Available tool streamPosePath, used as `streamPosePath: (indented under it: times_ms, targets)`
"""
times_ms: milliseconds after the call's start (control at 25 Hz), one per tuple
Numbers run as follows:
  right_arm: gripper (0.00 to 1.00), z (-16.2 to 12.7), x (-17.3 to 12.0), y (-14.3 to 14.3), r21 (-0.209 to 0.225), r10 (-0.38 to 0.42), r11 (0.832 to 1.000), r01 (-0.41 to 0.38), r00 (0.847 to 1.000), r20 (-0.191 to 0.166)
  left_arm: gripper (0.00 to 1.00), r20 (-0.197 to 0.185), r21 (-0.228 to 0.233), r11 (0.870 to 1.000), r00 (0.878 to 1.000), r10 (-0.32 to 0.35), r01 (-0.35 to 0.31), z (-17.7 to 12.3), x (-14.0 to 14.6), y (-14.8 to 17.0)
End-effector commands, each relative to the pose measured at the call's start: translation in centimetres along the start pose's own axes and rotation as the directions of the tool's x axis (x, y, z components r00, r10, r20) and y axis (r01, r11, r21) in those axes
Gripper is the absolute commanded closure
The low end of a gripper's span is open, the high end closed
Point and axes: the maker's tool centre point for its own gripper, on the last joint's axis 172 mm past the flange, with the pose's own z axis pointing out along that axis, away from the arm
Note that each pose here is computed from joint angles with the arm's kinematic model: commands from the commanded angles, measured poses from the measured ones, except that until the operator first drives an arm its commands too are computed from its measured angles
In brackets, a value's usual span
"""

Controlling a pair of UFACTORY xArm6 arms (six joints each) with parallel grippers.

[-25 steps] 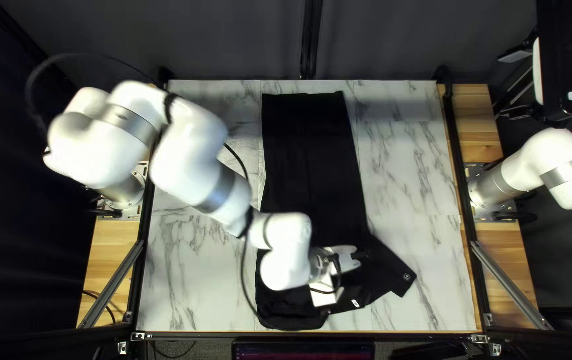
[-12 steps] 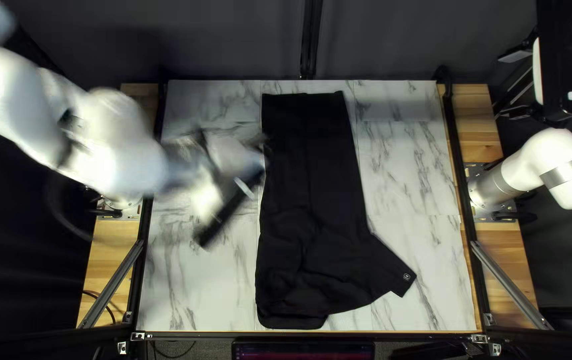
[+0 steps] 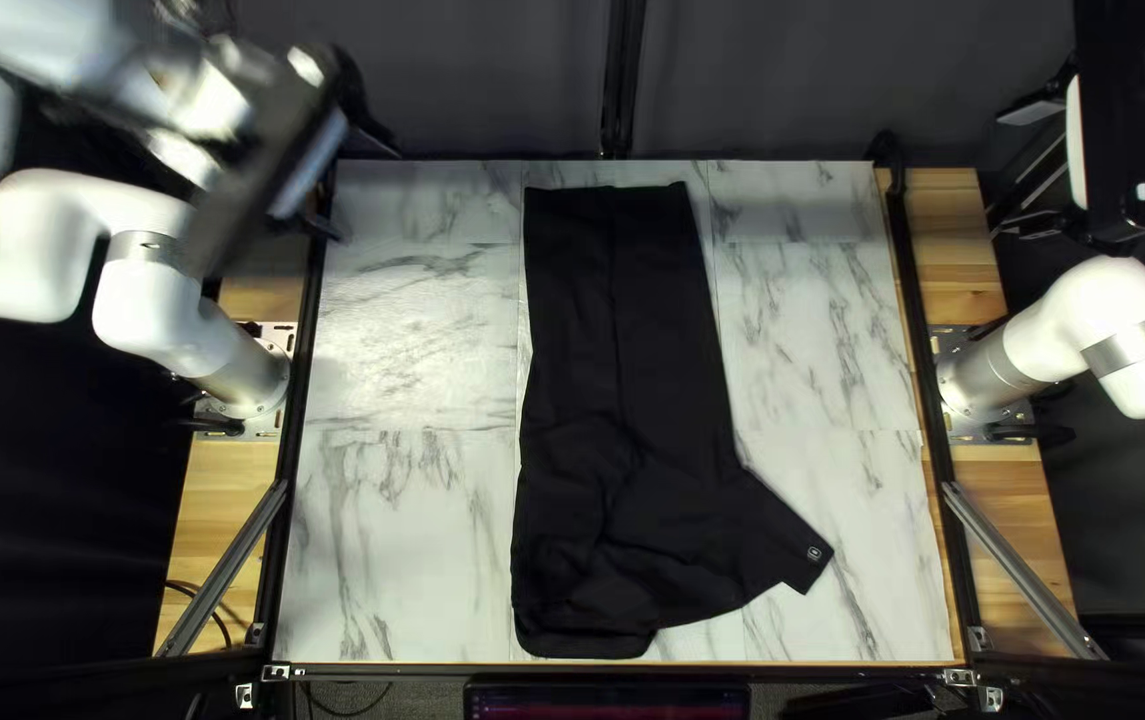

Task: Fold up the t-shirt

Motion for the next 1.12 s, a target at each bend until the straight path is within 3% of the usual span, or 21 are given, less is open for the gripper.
streamPosePath:
  times_ms: [40, 160, 240, 400, 1120]
  targets:
    - [0.00, 0.0, 0.0, 0.0, 0.000, 0.000, 1.000, 0.000, 1.000, 0.000, 0.00, 0.000, 0.000, 1.000, 1.000, 0.000, 0.000, 0.0, 0.0, 0.0]
    - [0.00, 0.0, 0.0, 0.0, 0.000, 0.000, 1.000, 0.000, 1.000, 0.000, 0.00, -0.008, 0.010, 1.000, 1.000, -0.009, 0.009, -0.7, -0.5, 0.2]
    - [0.00, 0.0, 0.0, 0.0, 0.000, 0.000, 1.000, 0.000, 1.000, 0.000, 0.00, 0.001, 0.059, 0.998, 1.000, -0.022, 0.022, -2.7, -1.4, 0.4]
    - [0.00, 0.0, 0.0, 0.0, 0.000, 0.000, 1.000, 0.000, 1.000, 0.000, 0.00, 0.055, 0.135, 0.989, 0.996, -0.073, 0.065, -7.1, -3.2, 1.5]
    - [0.00, 0.0, 0.0, 0.0, 0.000, 0.000, 1.000, 0.000, 1.000, 0.000, 0.00, 0.055, 0.135, 0.989, 0.996, -0.073, 0.065, -7.1, -3.2, 1.5]
